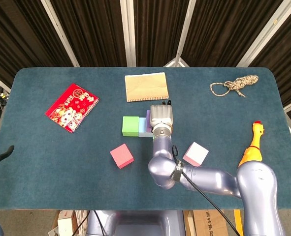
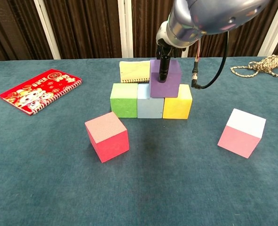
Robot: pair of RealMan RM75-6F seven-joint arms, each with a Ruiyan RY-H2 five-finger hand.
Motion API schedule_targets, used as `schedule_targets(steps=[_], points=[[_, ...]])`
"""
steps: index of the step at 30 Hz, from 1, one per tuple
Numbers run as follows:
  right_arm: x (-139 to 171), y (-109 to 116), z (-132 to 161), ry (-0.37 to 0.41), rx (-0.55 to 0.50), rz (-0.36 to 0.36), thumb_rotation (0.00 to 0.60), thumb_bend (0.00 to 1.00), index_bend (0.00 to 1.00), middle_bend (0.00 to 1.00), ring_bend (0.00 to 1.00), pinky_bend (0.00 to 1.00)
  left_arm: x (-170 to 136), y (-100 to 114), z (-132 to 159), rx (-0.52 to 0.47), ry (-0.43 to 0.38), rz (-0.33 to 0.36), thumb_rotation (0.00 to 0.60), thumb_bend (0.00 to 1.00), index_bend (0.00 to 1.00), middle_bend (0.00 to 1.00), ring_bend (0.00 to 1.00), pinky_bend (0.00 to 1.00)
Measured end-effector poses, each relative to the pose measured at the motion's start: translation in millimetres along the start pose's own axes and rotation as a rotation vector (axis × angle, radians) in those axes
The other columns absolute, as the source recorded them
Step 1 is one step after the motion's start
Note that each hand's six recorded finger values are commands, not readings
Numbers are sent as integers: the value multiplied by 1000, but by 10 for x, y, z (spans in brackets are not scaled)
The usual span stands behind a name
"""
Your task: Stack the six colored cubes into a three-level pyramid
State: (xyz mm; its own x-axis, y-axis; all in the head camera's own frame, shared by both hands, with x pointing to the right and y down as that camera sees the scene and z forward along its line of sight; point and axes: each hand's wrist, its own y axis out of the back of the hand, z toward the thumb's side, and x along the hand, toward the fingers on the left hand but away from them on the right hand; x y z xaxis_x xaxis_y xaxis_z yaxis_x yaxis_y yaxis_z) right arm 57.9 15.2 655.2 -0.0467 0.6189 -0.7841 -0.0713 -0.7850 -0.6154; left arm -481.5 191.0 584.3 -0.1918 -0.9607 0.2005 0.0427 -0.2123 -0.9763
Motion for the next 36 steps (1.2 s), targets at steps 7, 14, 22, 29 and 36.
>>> schedule_targets(steps=[7, 14, 22, 29, 36], points=[[12, 4, 4, 0, 2, -2, 600, 355, 290, 297, 116, 0, -1, -2, 4, 0, -1, 0, 600, 203, 150, 10, 0, 34], [9, -12, -3, -3, 3, 1, 600, 355, 290, 297, 115, 0, -1, -1, 1, 0, 0, 0, 600, 203, 150, 10, 0, 34], [-1, -25, -10, -3, 1, 4, 600, 355, 286, 297, 110, 0, -2, -3, 4, 2, -1, 0, 600, 203, 150, 10, 0, 34], [-6, -32, -20, -5, 2, 7, 600, 355, 254, 294, 95, 0, -3, -5, 4, 3, 0, -1, 600, 203, 150, 10, 0, 34], [3, -38, -6, 0, 8, 13, 600, 354, 240, 264, 73, 0, -2, -8, 4, 3, 0, -2, 600, 203, 150, 10, 0, 34]])
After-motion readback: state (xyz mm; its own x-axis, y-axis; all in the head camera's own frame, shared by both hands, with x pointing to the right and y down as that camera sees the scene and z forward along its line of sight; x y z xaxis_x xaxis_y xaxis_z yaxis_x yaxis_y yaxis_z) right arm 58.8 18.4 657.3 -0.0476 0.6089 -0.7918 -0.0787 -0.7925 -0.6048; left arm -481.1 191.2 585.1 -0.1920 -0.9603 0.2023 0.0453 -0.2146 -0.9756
